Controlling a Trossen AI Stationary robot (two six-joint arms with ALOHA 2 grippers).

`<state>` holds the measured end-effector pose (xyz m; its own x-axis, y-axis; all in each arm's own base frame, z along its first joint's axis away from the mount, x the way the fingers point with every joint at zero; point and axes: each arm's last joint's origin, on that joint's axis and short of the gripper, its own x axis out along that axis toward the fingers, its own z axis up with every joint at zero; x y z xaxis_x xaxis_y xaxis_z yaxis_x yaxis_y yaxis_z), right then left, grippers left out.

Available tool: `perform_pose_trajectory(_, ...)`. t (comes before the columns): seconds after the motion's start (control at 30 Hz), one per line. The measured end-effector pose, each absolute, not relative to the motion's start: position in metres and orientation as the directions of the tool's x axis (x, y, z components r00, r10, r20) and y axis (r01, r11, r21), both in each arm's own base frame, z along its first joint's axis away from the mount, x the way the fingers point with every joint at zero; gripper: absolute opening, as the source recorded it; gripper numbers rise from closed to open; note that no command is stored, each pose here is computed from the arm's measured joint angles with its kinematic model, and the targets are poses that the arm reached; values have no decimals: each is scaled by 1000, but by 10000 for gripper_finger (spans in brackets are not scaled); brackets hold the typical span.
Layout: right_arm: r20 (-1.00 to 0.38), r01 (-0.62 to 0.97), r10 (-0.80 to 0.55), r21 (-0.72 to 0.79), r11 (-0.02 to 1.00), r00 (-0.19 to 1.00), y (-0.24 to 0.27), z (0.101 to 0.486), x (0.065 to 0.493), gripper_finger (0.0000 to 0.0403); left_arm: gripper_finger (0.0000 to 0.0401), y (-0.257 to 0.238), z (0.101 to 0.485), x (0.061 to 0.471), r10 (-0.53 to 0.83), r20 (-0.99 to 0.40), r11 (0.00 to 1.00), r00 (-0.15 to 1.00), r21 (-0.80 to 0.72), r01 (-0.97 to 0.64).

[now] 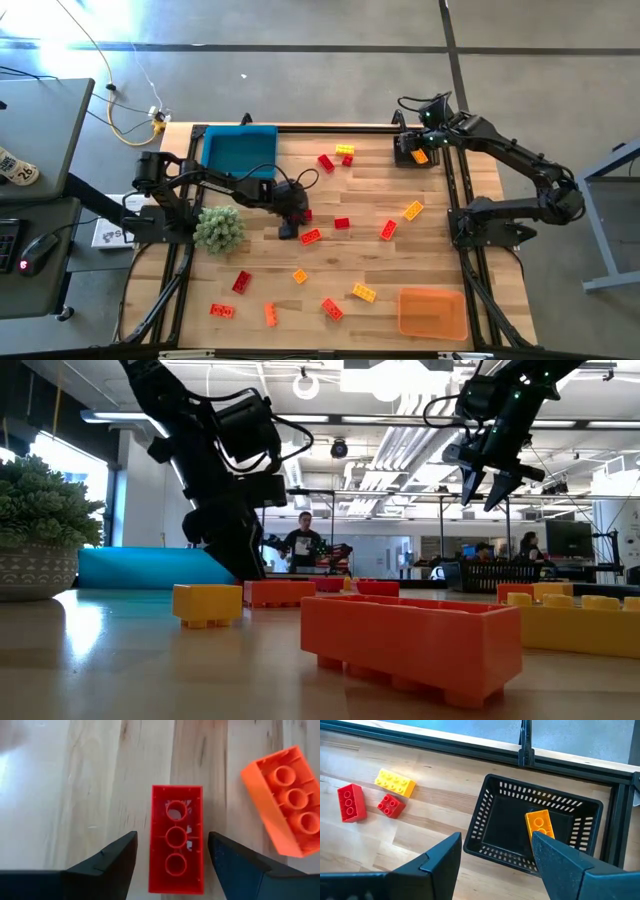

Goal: Sort & place blocks by color
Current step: Put the red game piece into the blue bin

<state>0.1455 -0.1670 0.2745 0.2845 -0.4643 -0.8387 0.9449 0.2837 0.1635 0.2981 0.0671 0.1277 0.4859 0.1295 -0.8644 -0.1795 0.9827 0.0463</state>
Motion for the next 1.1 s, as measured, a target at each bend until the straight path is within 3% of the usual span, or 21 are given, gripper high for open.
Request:
perform_pose_trajectory(0.4,-837,943,-466,160,292,286,-167,275,146,229,103,72,128,297,145,-864,978,483,52,-200)
perform_pose_trajectory(0.77,-783,879,-445,261,399,434,-170,280,153,229,103,79,154,292,189,-843,935,504,-2,-354)
perform_pose_trajectory(1.1,-612,667,-361,396,631,704,-169,296,175,229,103,106,214,260,435,-794,821,425,157,-548)
